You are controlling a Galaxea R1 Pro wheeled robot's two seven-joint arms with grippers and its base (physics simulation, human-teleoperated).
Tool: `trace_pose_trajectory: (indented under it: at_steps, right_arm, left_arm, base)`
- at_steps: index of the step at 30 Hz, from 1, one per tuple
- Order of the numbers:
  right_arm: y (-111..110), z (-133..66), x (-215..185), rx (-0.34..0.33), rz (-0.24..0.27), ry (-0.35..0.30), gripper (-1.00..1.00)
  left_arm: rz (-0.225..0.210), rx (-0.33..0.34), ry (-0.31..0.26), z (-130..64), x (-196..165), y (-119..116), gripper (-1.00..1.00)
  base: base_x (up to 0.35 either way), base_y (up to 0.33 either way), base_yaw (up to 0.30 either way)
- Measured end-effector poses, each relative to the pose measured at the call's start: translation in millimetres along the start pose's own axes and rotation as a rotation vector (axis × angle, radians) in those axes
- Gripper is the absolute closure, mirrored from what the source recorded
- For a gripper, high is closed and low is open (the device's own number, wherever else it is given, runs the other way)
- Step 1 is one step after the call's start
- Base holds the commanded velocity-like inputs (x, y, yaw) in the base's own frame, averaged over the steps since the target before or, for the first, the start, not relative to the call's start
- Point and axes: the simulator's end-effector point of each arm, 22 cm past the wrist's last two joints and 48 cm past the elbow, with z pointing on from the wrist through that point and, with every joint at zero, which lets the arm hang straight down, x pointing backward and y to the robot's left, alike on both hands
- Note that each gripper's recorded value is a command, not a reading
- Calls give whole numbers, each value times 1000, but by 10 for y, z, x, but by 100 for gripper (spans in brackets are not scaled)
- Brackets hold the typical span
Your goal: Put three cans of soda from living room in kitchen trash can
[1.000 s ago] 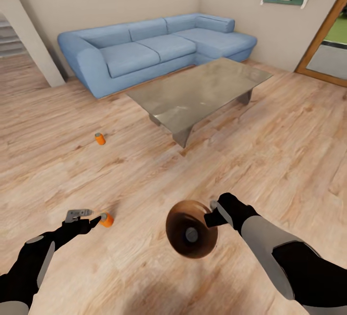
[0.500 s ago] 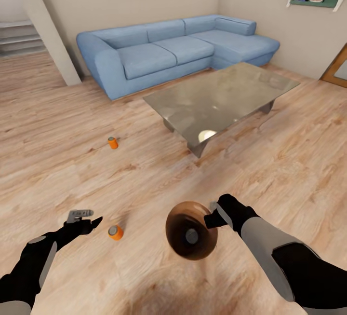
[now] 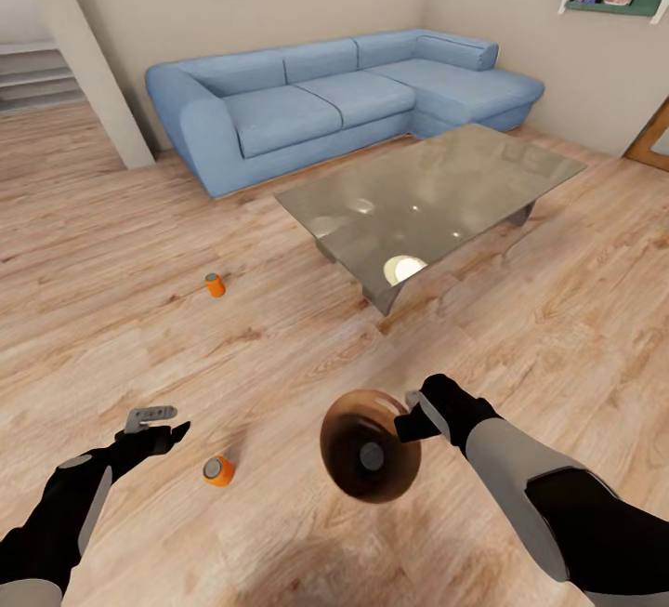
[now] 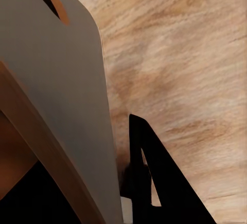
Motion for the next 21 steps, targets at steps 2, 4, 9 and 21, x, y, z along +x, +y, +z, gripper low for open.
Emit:
trace_pose_trajectory:
  at_steps: [2, 4, 9, 21]
  right_arm:
    - [5, -1, 88, -7, 13, 39, 100]
    - [-36, -38, 181, 0, 20, 93, 100]
    - [-309, -425, -180, 12, 49, 80, 100]
    - [-1150, -1131, -972, 46, 144, 29, 100]
  left_arm:
    - [-18, -9, 29, 8, 46, 12, -100]
    - [-32, -14, 48, 17, 37, 14, -100]
    - [-42, -20, 63, 39, 51, 18, -100]
    - [-134, 30, 147, 439, -153, -410, -100]
  base:
    - [7, 0, 0]
    - [2, 0, 0]
    - [0, 0, 0]
    - [0, 0, 0]
